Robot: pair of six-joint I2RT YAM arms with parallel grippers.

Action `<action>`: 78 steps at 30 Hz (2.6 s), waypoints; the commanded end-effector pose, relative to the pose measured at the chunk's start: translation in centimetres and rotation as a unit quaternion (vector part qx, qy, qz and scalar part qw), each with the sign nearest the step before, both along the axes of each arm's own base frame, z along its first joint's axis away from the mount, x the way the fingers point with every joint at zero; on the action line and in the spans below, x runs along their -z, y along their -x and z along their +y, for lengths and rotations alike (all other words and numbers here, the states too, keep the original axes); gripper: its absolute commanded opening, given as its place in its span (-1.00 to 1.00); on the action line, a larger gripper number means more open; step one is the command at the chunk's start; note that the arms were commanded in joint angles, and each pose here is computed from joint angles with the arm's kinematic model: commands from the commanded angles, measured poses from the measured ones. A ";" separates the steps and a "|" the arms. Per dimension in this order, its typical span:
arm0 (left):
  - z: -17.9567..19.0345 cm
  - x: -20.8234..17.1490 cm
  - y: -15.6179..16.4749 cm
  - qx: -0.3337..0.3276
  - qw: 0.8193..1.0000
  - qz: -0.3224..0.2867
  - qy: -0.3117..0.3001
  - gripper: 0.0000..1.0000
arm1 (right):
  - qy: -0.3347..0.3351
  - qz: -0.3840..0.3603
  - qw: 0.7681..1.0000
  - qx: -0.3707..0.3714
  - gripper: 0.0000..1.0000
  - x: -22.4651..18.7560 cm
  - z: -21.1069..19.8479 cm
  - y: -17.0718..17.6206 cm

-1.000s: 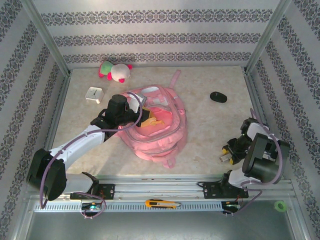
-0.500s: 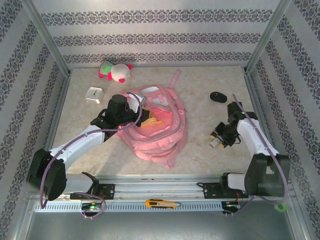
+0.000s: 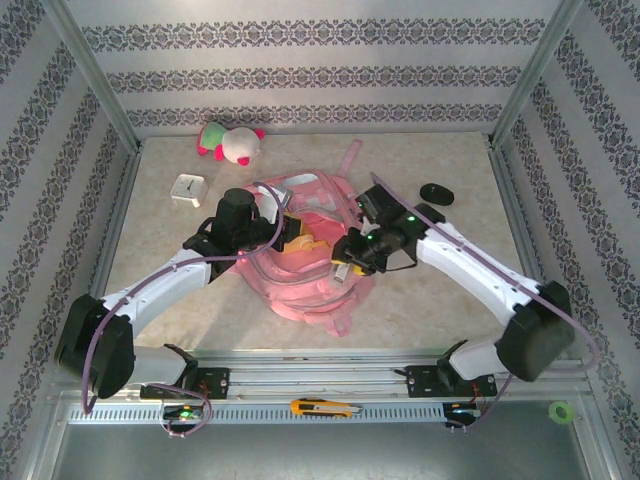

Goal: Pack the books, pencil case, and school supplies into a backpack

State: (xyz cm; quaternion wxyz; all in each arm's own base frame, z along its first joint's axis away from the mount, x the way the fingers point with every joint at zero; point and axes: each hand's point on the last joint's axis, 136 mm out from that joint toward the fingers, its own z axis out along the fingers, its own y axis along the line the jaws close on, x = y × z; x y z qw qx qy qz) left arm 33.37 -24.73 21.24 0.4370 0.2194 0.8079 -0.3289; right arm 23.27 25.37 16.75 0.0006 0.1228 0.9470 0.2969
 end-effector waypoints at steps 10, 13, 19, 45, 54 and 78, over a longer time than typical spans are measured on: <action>-1.9 -5.8 0.1 0.036 0.994 -0.074 0.068 -0.97 | -0.086 0.006 0.994 0.071 -0.16 -1.4 4.4 -6.1; -1.7 -5.8 0.2 0.035 0.994 -0.074 0.066 -0.97 | -0.098 0.000 0.992 0.074 0.00 -1.9 4.6 -6.4; -1.7 -5.8 0.1 0.033 0.994 -0.075 0.066 -0.97 | -0.115 -0.019 0.989 0.094 0.23 -2.5 4.0 -6.1; -1.8 -5.8 0.4 0.040 0.994 -0.073 0.065 -0.97 | -0.062 -0.025 0.989 0.131 -0.18 0.4 1.9 -2.8; -1.7 -6.1 0.5 0.041 0.994 -0.078 0.061 -0.98 | -0.089 -0.027 0.988 0.122 -0.44 1.1 4.1 -4.1; -1.5 -6.2 1.4 0.043 0.995 -0.058 0.068 -0.19 | -0.069 -0.058 0.986 0.138 -0.09 -0.2 0.6 -2.9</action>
